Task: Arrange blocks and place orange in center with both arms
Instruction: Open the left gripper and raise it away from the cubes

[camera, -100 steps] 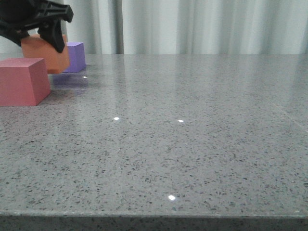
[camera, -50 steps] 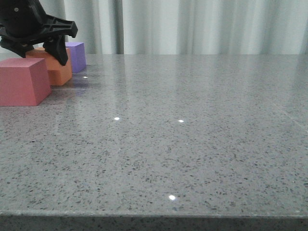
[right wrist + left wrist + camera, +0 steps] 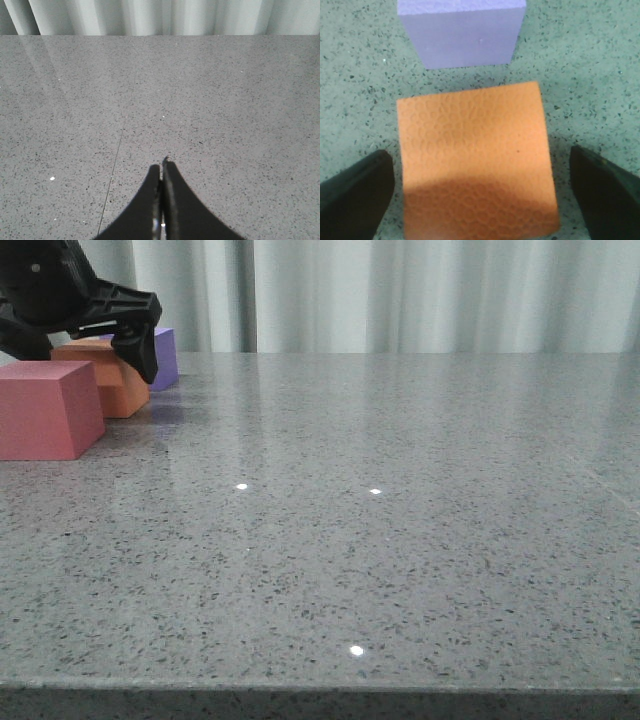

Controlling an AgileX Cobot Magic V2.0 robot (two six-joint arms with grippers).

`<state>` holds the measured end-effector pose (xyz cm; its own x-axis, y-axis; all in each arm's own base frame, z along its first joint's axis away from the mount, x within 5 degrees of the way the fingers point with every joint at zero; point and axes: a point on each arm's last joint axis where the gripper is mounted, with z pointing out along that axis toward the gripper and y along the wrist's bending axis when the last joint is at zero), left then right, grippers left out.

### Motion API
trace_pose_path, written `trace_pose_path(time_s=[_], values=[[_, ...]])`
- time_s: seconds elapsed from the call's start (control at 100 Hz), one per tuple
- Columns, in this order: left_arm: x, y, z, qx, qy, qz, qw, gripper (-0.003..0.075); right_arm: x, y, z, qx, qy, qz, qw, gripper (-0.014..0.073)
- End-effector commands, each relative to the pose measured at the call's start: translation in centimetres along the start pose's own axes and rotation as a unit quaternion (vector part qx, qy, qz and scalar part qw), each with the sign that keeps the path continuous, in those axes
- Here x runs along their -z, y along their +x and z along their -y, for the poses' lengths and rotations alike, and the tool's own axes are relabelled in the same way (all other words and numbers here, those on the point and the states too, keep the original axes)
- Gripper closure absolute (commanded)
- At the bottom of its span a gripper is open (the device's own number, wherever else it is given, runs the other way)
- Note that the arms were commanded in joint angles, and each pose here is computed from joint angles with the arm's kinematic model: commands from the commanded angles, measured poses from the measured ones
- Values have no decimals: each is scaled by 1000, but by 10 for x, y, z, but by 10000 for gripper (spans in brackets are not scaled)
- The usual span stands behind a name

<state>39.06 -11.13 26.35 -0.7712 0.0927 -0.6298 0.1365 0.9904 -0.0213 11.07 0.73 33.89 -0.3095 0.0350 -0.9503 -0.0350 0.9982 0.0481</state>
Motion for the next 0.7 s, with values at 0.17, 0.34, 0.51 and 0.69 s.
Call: trace_pose_path(time_s=[0.17, 0.34, 0.51, 0.69], values=[[93, -30, -5, 9, 12, 111, 994, 53, 4, -15, -1, 3, -3, 52, 999, 664], [152, -19, -12, 14, 17, 157, 987, 53, 4, -15, -1, 3, -3, 52, 999, 664], [211, 21, -21, 16, 29, 223, 974, 57, 4, -15, -1, 3, -3, 52, 999, 664], [248, 81, -32, 18, 36, 262, 964, 67, 4, -15, -1, 3, -3, 52, 999, 664]])
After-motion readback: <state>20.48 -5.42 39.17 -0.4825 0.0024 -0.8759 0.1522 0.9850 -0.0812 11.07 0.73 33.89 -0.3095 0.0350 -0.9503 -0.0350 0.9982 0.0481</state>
